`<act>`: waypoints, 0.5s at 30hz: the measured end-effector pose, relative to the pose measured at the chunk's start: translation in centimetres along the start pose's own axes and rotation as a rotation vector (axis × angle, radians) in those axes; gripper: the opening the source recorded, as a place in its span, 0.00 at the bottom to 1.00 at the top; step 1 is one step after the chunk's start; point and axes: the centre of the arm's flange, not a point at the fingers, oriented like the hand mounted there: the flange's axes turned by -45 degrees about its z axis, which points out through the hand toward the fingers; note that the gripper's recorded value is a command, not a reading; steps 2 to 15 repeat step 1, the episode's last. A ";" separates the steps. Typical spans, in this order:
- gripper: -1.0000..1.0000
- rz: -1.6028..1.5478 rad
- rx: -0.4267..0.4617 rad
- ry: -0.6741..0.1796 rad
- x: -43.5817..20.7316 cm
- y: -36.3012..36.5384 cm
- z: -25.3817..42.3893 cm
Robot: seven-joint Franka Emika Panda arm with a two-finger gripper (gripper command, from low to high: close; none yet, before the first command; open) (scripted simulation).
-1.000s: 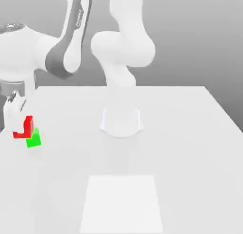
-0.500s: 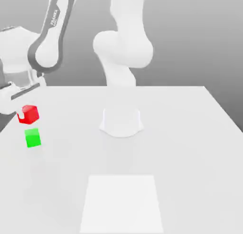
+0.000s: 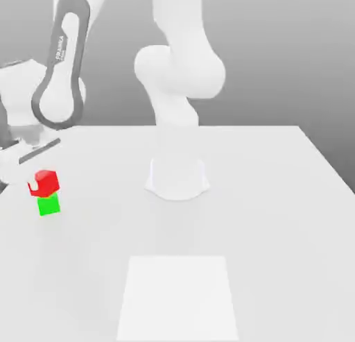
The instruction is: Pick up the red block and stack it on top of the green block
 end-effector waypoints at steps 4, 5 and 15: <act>0.00 0.002 -0.003 0.010 0.1 0.2 0.2; 0.00 0.002 -0.003 0.010 0.1 0.2 0.2; 0.00 0.002 -0.003 0.010 0.1 0.2 0.2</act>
